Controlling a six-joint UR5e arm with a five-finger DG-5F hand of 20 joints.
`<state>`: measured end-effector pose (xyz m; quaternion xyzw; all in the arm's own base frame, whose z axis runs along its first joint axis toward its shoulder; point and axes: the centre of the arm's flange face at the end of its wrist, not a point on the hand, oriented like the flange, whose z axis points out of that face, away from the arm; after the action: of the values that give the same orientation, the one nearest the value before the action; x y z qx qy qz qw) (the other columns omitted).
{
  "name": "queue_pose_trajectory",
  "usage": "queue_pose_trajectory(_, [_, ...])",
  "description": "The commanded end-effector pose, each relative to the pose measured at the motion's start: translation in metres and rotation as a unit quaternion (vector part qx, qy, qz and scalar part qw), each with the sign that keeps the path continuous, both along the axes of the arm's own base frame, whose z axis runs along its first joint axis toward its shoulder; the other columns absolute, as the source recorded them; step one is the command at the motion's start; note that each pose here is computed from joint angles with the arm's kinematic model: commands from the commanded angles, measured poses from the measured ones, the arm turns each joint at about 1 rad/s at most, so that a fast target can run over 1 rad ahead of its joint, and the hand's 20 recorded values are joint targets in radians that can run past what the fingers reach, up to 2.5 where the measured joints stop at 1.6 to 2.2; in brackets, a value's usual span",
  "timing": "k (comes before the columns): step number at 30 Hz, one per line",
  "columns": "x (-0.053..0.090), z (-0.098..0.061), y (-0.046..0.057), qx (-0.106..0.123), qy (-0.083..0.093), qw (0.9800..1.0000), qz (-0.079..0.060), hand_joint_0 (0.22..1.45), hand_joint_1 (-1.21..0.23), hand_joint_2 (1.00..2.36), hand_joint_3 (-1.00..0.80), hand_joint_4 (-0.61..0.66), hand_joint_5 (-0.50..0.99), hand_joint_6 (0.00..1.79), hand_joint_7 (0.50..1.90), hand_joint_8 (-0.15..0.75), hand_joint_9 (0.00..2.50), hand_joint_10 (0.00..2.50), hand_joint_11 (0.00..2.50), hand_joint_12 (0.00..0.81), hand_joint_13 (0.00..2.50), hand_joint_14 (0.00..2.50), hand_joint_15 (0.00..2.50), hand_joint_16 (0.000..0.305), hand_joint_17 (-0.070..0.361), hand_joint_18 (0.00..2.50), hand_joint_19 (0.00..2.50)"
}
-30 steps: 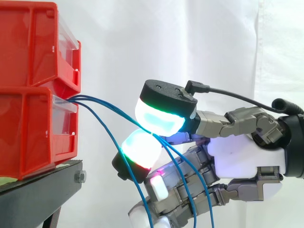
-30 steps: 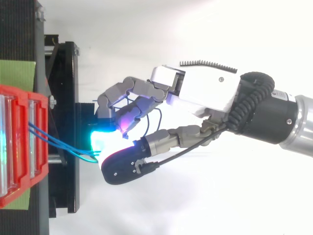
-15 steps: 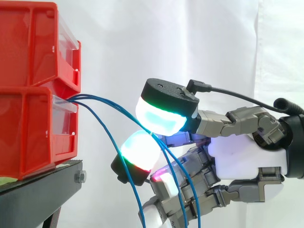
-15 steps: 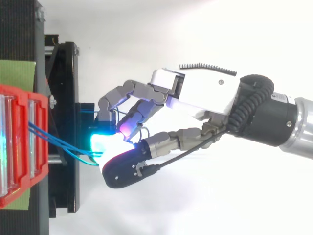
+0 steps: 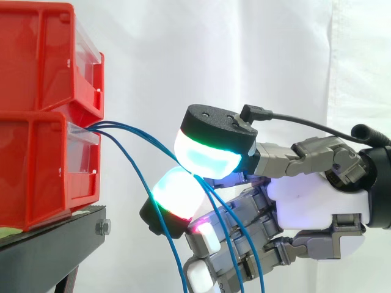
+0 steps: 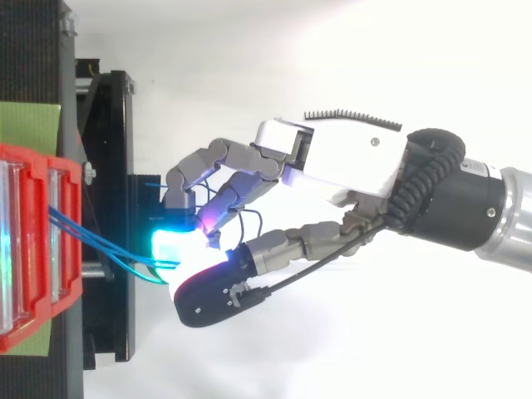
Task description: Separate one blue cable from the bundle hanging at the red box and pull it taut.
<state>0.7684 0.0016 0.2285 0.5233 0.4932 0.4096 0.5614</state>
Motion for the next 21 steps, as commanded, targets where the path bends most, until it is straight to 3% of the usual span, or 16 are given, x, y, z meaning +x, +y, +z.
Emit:
queue_pose_trajectory(1, [0.0001,0.0002,0.0003,0.000,0.000,1.0000,0.000,0.81,-0.85,1.01,-0.42,0.04,-0.24,0.95,0.94,0.261,0.91,0.02,1.09,0.330,0.91,0.02,0.69,0.046,0.104,0.63,0.52])
queue_pose_trajectory(6, [0.0001,0.0002,0.0015,0.000,0.000,1.0000,0.001,0.84,-0.85,1.00,-0.50,-0.05,-0.24,0.95,0.96,0.196,0.89,0.02,1.09,0.305,0.92,0.03,0.73,0.038,0.085,0.59,0.53])
queue_pose_trajectory(13, [-0.0001,0.0000,0.0015,0.001,0.000,1.0000,0.001,0.79,-0.91,1.00,-0.50,-0.12,-0.24,0.94,0.98,0.154,0.88,0.02,1.11,0.295,0.94,0.03,0.78,0.034,0.076,0.63,0.43])
queue_pose_trajectory(21, [-0.0002,-0.0001,0.0014,0.004,0.000,1.0000,0.001,0.73,-0.92,1.00,-0.50,-0.07,-0.24,0.94,0.94,0.197,1.01,0.01,1.47,0.304,1.08,0.03,1.05,0.034,0.077,0.63,0.47])
